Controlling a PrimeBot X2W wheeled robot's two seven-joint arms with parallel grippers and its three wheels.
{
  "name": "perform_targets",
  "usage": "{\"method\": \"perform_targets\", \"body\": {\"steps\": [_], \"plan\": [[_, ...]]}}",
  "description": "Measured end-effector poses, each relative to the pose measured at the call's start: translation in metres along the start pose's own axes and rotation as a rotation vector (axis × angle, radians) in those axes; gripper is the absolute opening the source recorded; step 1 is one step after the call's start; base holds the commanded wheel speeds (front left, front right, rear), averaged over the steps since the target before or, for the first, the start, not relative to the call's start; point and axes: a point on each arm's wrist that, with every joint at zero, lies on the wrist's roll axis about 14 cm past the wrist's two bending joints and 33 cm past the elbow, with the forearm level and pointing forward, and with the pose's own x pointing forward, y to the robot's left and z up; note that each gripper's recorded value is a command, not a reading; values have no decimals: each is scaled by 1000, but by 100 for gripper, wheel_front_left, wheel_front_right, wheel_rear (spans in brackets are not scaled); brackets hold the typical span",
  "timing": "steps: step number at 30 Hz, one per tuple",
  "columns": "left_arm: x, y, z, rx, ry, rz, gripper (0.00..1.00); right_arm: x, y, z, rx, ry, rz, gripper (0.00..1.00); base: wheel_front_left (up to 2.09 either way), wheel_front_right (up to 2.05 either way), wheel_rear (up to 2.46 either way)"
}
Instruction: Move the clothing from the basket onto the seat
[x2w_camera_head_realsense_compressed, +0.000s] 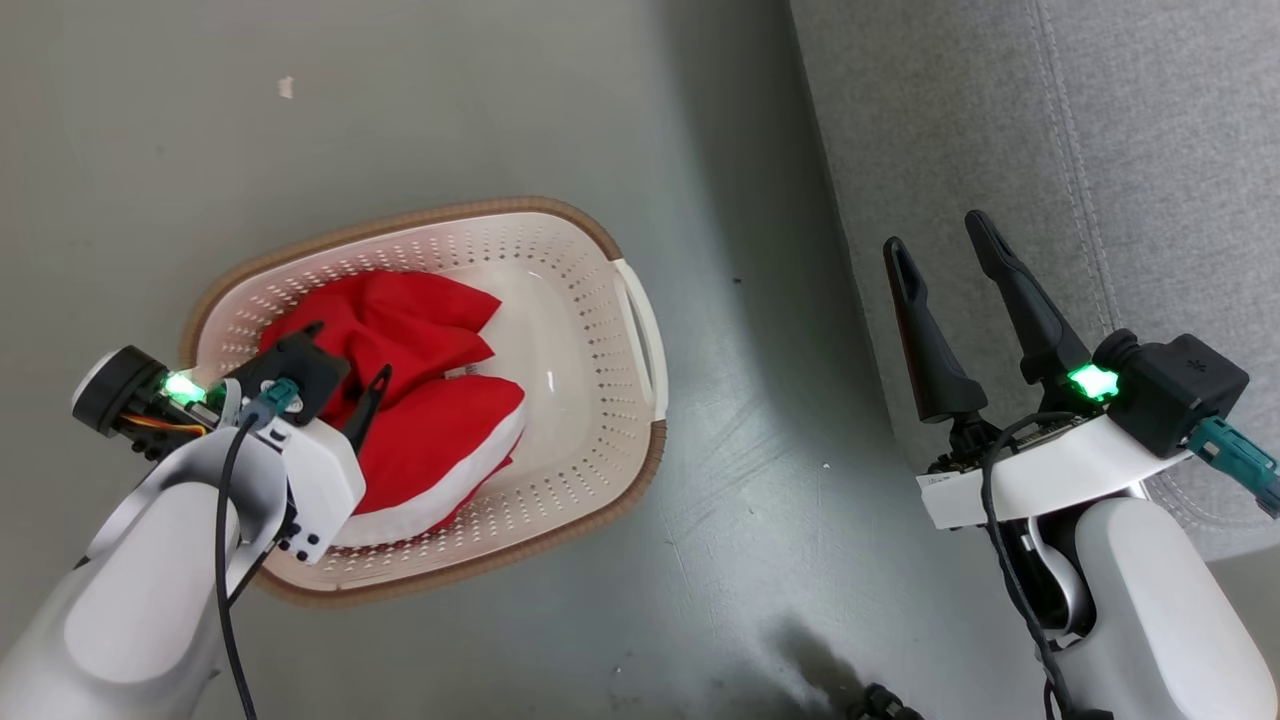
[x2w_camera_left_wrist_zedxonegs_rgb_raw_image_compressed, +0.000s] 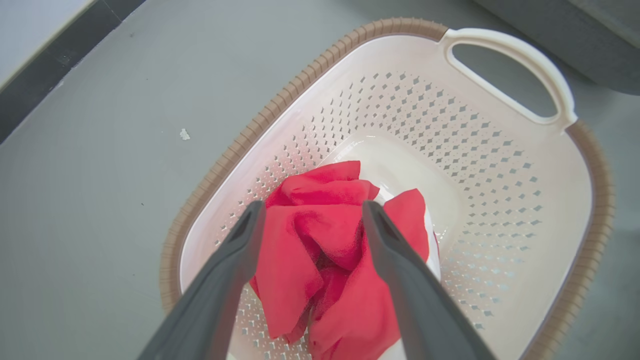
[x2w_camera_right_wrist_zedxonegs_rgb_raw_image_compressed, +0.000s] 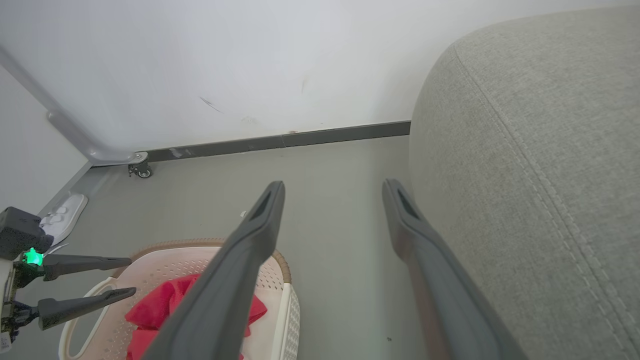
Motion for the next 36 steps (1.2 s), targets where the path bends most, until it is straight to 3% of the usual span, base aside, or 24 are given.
{"method": "perform_targets", "body": {"steps": [36], "plan": [[34,-1,-41,-5,203,-30,100,0,-11,-15,-4,42,-27,100,0,0,0]]}}
